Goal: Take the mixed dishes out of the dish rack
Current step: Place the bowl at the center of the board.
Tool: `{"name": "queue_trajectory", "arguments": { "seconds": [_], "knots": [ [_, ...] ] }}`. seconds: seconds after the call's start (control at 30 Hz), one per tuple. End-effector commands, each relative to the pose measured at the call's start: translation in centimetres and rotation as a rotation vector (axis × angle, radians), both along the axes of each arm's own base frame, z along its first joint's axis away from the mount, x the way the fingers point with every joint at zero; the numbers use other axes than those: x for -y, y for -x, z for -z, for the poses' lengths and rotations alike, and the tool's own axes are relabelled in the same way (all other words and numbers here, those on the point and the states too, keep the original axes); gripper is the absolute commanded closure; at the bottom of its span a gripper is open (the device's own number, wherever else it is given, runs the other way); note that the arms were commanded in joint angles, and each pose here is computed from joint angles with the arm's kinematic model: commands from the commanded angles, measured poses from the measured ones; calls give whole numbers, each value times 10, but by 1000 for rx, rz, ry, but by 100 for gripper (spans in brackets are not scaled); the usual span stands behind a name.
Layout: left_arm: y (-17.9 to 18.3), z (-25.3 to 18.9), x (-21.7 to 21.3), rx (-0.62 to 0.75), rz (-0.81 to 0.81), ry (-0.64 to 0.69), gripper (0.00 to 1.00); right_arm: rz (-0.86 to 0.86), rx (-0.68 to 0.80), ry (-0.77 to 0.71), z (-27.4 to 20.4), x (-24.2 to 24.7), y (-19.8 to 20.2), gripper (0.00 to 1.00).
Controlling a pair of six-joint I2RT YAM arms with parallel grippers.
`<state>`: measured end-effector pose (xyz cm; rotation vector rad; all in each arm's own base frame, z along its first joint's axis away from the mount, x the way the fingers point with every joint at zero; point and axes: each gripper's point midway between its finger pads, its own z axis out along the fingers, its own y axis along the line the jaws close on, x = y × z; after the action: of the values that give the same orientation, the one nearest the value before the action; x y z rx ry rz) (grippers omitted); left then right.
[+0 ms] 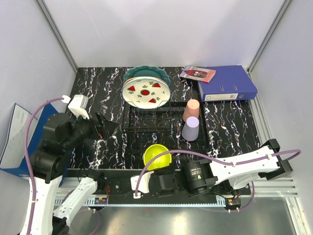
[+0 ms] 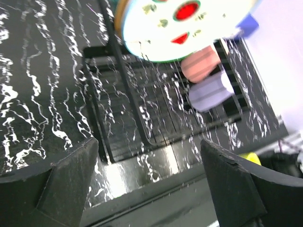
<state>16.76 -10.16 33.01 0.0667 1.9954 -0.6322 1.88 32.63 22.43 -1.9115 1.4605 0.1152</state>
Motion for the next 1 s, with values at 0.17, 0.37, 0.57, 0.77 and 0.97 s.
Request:
{"name": "queue_trajectory", "arguments": {
  "seconds": [0.17, 0.37, 0.57, 0.77, 0.97],
  "knots": [
    [25, 0, 26, -3, 209, 11, 10, -76, 78, -78, -50, -29, -6, 100],
    [37, -10, 34, 13, 276, 32, 11, -103, 63, -82, -68, -44, -11, 100],
    [42, -19, 37, 31, 310, 11, 12, -107, 19, -118, -79, -60, -14, 100],
    [46, -25, 39, 41, 339, -10, 13, -95, 1, -102, -71, -76, -17, 100],
    [47, -13, 39, 11, 348, -50, 17, -85, 2, -104, -67, -89, -21, 100]
  ]
}}
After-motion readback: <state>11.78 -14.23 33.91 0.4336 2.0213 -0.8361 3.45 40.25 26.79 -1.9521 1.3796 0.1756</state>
